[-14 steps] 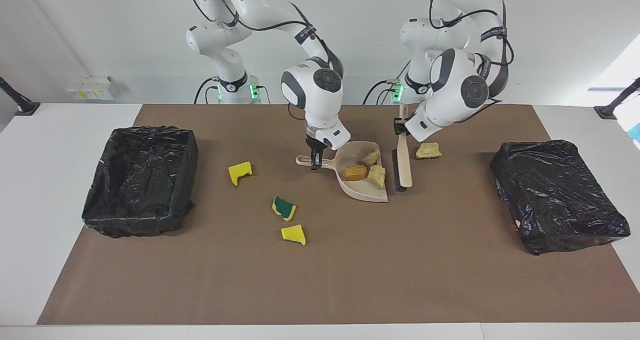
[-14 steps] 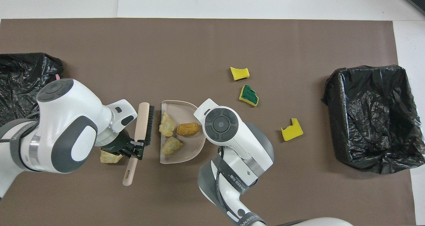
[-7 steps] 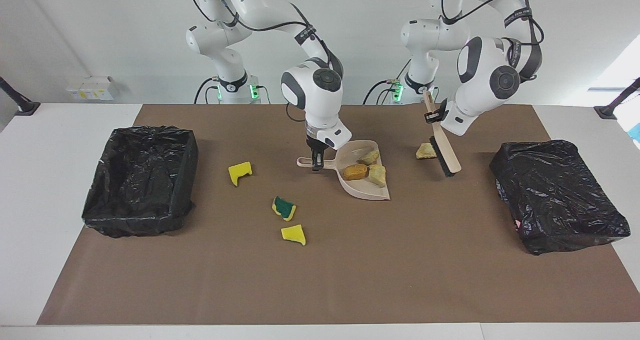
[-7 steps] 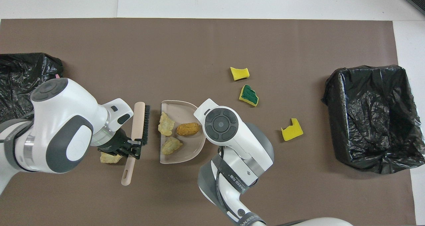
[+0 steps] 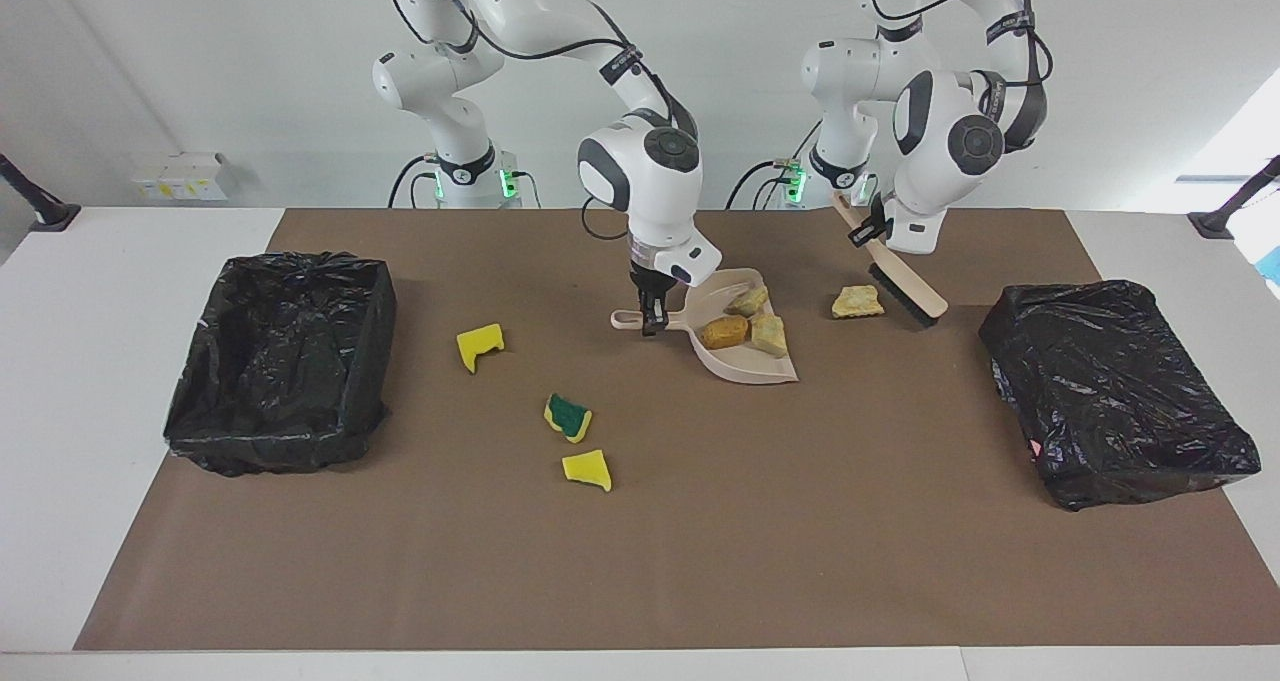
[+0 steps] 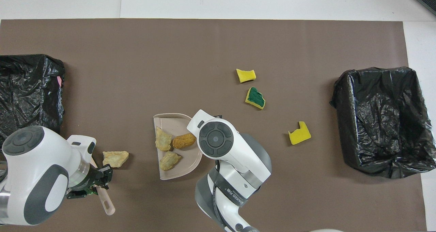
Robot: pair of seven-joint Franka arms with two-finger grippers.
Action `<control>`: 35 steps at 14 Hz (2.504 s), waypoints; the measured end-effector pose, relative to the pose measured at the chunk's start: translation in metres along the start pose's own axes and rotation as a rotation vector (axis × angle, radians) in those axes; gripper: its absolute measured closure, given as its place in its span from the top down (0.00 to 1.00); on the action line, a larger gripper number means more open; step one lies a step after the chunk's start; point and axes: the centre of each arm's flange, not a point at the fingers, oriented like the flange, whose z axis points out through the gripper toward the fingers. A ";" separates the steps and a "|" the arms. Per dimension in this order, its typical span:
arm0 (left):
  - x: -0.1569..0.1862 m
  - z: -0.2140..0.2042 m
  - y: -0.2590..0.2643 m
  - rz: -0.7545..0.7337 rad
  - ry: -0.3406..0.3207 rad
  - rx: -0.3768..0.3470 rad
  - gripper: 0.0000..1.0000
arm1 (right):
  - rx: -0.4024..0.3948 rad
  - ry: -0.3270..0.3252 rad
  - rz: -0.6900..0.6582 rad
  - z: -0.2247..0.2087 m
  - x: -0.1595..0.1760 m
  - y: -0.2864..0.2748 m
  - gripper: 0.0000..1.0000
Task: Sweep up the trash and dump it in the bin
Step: 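Sweep the crumbs into the dustpan with the left gripper's brush, then carry the loaded dustpan with the right gripper to the nearby bin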
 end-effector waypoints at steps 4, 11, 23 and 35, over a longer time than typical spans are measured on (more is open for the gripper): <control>-0.051 0.021 0.062 0.186 0.093 0.009 0.26 | 0.004 -0.045 -0.030 -0.003 0.002 -0.003 0.31; -0.100 0.017 0.123 0.485 0.151 -0.074 0.26 | 0.011 -0.062 -0.015 -0.004 0.005 -0.007 0.31; -0.044 -0.048 0.102 0.586 0.130 -0.113 0.26 | -0.015 -0.050 0.065 -0.032 -0.031 0.014 0.31; -0.080 -0.136 0.133 0.692 0.195 -0.062 0.26 | 0.030 -0.084 0.125 -0.140 -0.287 0.058 0.31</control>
